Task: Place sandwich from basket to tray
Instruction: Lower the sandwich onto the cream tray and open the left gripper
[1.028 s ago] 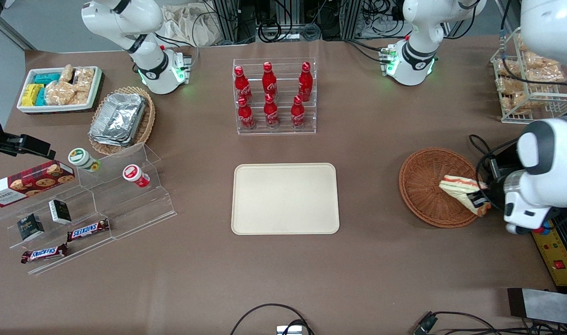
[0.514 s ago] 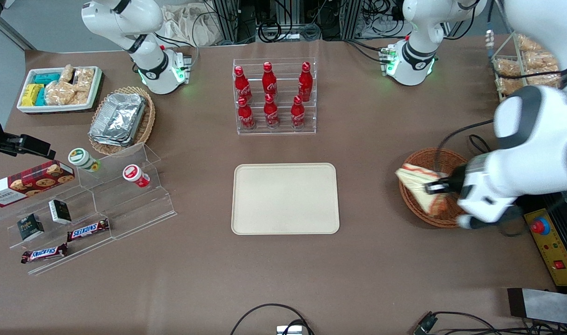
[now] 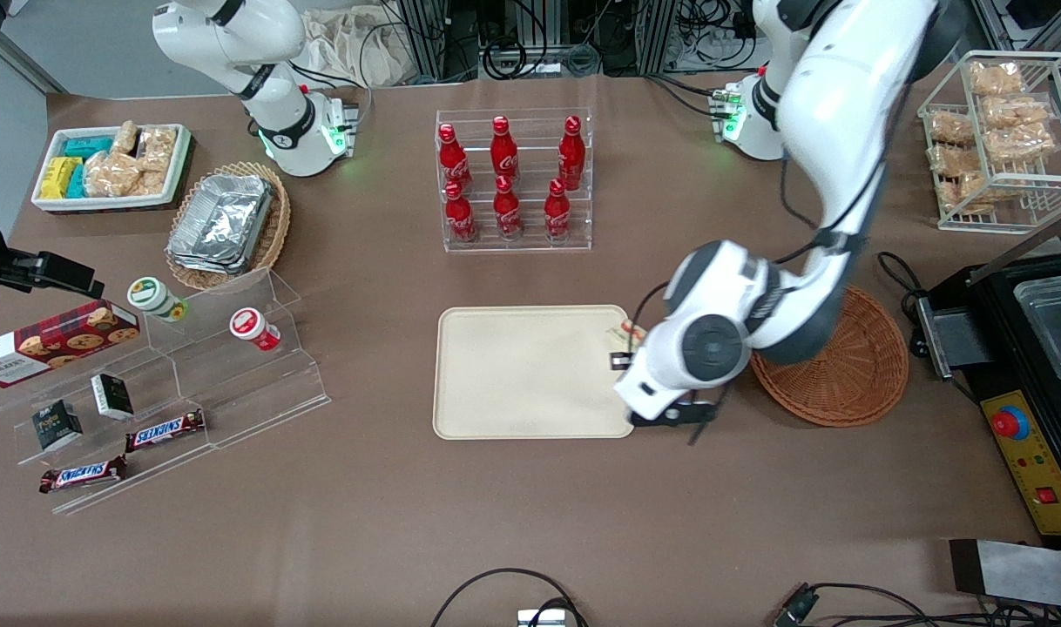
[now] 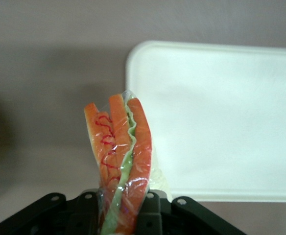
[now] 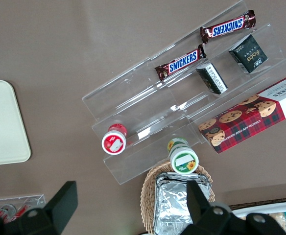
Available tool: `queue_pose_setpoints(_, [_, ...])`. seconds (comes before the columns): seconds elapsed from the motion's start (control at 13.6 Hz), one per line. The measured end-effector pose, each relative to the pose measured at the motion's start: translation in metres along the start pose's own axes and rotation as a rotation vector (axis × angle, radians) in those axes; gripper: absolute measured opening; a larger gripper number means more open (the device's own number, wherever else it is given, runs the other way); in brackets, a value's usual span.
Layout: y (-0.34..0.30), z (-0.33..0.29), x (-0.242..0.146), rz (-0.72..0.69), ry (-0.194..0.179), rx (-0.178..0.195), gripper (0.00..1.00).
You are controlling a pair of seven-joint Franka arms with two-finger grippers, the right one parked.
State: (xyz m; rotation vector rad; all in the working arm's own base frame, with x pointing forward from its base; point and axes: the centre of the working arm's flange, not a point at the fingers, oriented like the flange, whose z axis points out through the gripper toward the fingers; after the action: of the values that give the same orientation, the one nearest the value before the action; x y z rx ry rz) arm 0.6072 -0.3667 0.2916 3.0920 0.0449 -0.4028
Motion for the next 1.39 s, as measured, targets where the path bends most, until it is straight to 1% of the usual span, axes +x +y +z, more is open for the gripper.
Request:
queue_pose_setpoints(0.22, [0.034, 0.059, -0.013, 0.049, -0.024, 0.080, 0.20])
queue_pose_setpoints(0.29, [0.039, 0.076, -0.015, 0.062, -0.038, 0.100, 0.20])
queue_pose_setpoints(0.37, [0.040, 0.089, -0.015, 0.067, -0.049, 0.112, 0.20])
queue_pose_setpoints(0.51, [0.040, 0.088, -0.013, 0.065, -0.049, 0.112, 0.20])
queue_pose_setpoints(0.59, [0.040, 0.087, -0.012, 0.065, -0.049, 0.112, 0.26])
queue_pose_setpoints(0.73, [0.041, 0.085, -0.011, 0.063, -0.045, 0.110, 0.45])
queue_pose_setpoints(0.81, [0.040, 0.083, -0.010, 0.061, -0.041, 0.109, 0.57])
queue_pose_setpoints(0.88, [0.040, 0.080, -0.009, 0.057, -0.035, 0.106, 0.66])
queue_pose_setpoints(0.95, [0.040, 0.076, -0.007, 0.053, -0.028, 0.102, 0.77])
queue_pose_setpoints(1.03, [0.040, 0.069, -0.007, 0.049, -0.025, 0.102, 0.85])
queue_pose_setpoints(1.1, [0.039, 0.061, -0.009, 0.046, -0.031, 0.111, 0.96])
queue_pose_setpoints(1.17, [0.037, 0.050, -0.011, 0.042, -0.038, 0.122, 1.00])
queue_pose_setpoints(1.25, [0.035, 0.034, -0.014, 0.039, -0.036, 0.128, 1.00])
queue_pose_setpoints(1.39, [0.024, -0.015, -0.023, 0.021, -0.008, 0.143, 1.00])
